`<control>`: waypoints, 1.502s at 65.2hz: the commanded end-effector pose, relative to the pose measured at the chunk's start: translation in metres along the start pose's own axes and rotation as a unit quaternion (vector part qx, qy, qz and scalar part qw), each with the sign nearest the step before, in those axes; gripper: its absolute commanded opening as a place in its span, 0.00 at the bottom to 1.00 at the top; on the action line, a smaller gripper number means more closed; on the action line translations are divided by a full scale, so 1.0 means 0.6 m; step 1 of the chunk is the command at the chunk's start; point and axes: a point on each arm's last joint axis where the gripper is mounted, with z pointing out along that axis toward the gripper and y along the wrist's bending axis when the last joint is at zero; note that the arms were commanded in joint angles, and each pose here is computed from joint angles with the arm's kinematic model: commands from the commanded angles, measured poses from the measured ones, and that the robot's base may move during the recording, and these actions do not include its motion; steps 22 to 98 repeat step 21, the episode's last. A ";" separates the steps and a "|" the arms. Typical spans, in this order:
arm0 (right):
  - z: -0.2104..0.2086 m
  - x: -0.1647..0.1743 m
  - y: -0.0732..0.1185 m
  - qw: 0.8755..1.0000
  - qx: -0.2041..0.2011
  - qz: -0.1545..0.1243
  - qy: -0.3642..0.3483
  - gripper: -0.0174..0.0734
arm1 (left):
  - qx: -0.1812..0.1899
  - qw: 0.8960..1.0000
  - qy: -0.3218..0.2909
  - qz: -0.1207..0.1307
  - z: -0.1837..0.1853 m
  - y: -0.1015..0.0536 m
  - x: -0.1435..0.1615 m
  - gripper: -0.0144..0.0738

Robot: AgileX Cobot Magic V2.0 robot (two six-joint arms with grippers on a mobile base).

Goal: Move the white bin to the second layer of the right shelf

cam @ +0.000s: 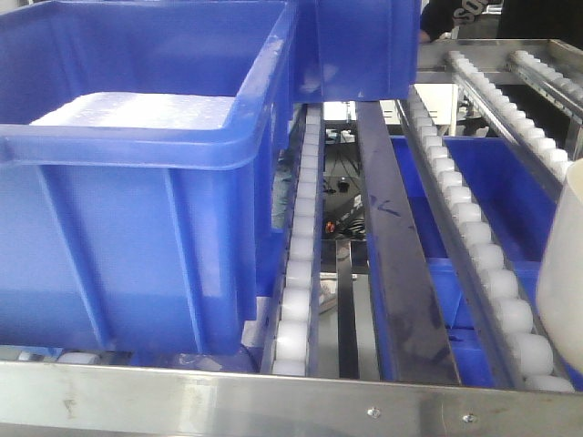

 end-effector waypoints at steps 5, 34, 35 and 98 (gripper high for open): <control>-0.005 -0.024 -0.001 0.998 0.005 0.000 -0.061 0.25 | -0.002 1.000 -0.030 -0.004 0.000 0.000 0.007 0.26; -0.005 -0.024 -0.001 0.998 0.005 0.000 -0.061 0.25 | -0.002 1.000 -0.030 -0.004 0.000 0.000 0.007 0.26; -0.005 -0.024 -0.001 0.998 0.005 0.000 -0.061 0.25 | -0.002 1.000 -0.030 -0.004 0.000 0.000 0.007 0.26; -0.005 -0.024 -0.001 0.998 0.005 0.000 -0.061 0.25 | -0.002 1.000 -0.030 -0.004 0.000 0.000 0.007 0.26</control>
